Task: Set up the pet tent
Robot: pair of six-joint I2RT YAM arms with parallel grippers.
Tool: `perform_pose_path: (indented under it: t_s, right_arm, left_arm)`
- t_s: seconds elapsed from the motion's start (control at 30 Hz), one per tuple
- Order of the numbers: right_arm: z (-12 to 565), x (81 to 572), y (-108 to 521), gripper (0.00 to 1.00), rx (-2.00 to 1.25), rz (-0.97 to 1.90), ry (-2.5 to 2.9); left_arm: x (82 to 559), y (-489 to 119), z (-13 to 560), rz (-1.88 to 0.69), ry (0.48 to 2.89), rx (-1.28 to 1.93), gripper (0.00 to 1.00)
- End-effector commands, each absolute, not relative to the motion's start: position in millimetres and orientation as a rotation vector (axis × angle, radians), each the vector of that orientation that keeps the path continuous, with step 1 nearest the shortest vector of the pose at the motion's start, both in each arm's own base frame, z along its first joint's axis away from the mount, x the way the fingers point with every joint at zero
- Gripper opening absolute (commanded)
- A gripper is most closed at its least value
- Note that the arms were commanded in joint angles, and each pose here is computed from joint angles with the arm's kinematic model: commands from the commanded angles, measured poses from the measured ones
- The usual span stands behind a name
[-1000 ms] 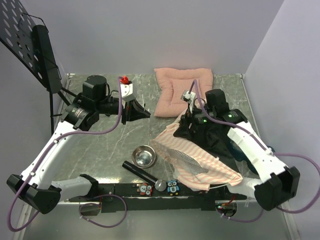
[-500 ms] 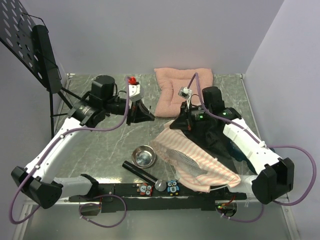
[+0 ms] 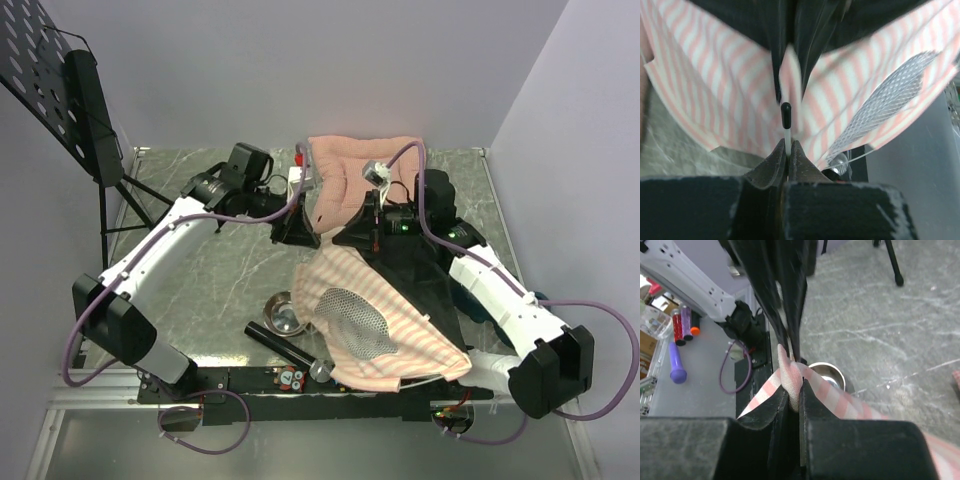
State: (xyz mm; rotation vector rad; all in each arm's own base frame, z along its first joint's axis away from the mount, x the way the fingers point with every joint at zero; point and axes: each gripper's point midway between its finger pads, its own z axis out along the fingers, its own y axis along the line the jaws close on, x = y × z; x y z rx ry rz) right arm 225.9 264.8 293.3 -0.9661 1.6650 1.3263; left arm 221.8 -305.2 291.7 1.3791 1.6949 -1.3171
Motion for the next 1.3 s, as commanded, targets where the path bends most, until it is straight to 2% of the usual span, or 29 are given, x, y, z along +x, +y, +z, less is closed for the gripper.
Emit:
perform_pose_path:
  t_s: [0.0,0.4,1.27]
  right_arm:
    - [333,219,265,0.00,-0.978,1.324,1.500]
    - [334,220,258,0.00,-0.935,1.333,1.499]
    - [325,209,268,0.00,-1.033,1.373,1.509]
  left_arm:
    - [187,-290,255,-1.352,1.871,1.500,0.01]
    - [167,-287,243,-1.299,1.866,1.602,0.01]
    - [170,-297,238,-1.316,1.880,1.630,0.01]
